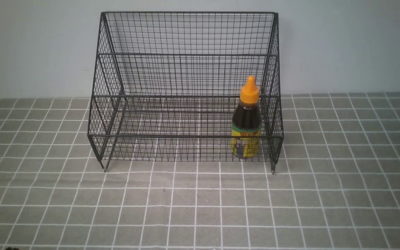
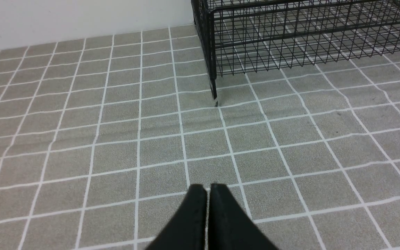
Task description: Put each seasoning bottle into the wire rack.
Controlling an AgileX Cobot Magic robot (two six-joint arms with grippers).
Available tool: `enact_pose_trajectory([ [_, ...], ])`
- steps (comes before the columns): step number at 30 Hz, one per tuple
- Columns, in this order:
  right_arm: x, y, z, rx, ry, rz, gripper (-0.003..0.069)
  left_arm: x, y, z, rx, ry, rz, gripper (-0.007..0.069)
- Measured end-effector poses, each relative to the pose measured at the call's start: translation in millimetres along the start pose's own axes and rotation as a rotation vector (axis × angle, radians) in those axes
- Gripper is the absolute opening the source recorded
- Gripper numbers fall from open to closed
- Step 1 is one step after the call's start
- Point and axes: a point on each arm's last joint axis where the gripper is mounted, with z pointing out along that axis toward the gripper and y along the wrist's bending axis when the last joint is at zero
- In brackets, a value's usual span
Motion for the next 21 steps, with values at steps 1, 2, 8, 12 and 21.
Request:
enact_pose_trajectory([
  [1,0,0,-1,0.005,-0.004,0.002,-0.0013,0,0,0,0.0,0.0,0.0,-0.0007],
  [2,14,0,-1,0.024,0.026,0.007,-0.0013,0,0,0,0.0,0.0,0.0,-0.0007],
  [8,105,6,-11,0.06,0.175,0.037,-0.0013,0,0,0,0.0,0.0,0.0,-0.0007],
  [12,122,8,-14,0.059,0.243,0.059,-0.0013,0,0,0,0.0,0.001,0.0,-0.0007],
  [21,123,8,-14,0.059,0.249,0.086,-0.0013,0,0,0,0.0,0.001,0.0,-0.0007],
])
